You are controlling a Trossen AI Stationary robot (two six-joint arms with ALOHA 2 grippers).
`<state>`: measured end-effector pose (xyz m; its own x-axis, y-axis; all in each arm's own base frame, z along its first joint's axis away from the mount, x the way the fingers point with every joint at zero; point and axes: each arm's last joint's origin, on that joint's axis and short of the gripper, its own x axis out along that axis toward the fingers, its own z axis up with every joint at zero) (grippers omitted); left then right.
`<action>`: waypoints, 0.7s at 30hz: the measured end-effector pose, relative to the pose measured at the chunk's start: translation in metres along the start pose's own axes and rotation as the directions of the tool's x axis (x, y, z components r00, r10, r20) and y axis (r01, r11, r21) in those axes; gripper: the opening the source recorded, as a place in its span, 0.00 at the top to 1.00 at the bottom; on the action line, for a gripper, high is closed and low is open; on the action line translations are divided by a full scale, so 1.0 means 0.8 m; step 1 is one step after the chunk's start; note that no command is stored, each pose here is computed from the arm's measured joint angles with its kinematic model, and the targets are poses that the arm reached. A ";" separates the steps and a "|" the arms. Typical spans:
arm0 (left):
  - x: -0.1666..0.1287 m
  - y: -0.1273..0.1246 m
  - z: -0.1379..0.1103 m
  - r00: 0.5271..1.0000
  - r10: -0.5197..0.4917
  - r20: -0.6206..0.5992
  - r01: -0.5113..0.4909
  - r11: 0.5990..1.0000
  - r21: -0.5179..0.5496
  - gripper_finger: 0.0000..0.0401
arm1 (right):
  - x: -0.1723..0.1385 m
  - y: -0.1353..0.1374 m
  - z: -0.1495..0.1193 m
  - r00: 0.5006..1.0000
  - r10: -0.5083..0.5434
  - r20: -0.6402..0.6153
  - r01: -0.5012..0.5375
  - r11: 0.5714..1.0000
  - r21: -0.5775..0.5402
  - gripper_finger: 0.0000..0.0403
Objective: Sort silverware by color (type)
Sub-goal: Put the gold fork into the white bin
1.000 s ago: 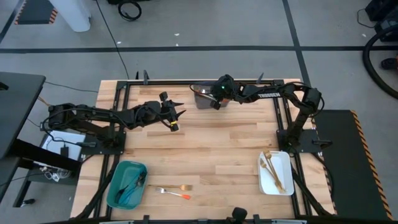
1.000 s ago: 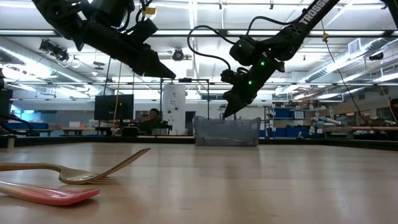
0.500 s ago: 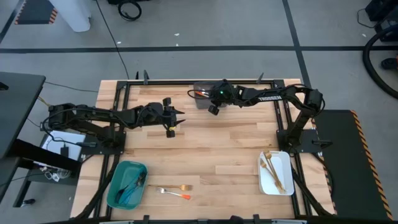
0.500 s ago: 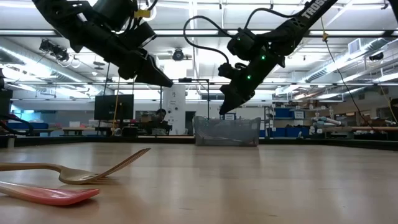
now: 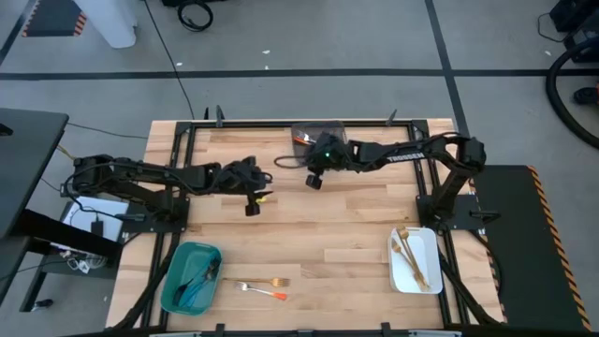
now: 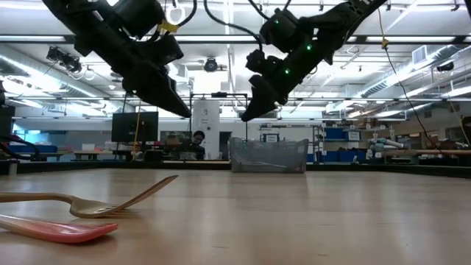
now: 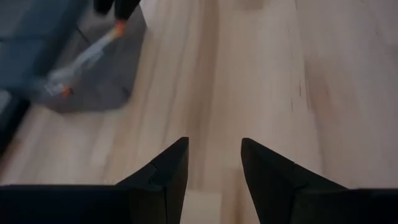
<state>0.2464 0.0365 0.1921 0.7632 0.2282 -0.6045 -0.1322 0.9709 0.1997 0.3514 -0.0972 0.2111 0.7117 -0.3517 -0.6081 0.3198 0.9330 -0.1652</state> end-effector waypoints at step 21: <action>-0.005 -0.017 -0.024 0.976 -0.059 -0.208 0.046 0.997 -0.066 0.61 | -0.029 0.116 0.005 0.972 0.225 0.061 -0.214 0.966 -0.148 0.79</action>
<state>0.2330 0.0241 0.1768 0.6214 0.1810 -0.7623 -0.1389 0.9830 0.1203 0.3671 -0.0029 0.2133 0.8023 -0.1366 -0.5811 0.0640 0.9875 -0.1438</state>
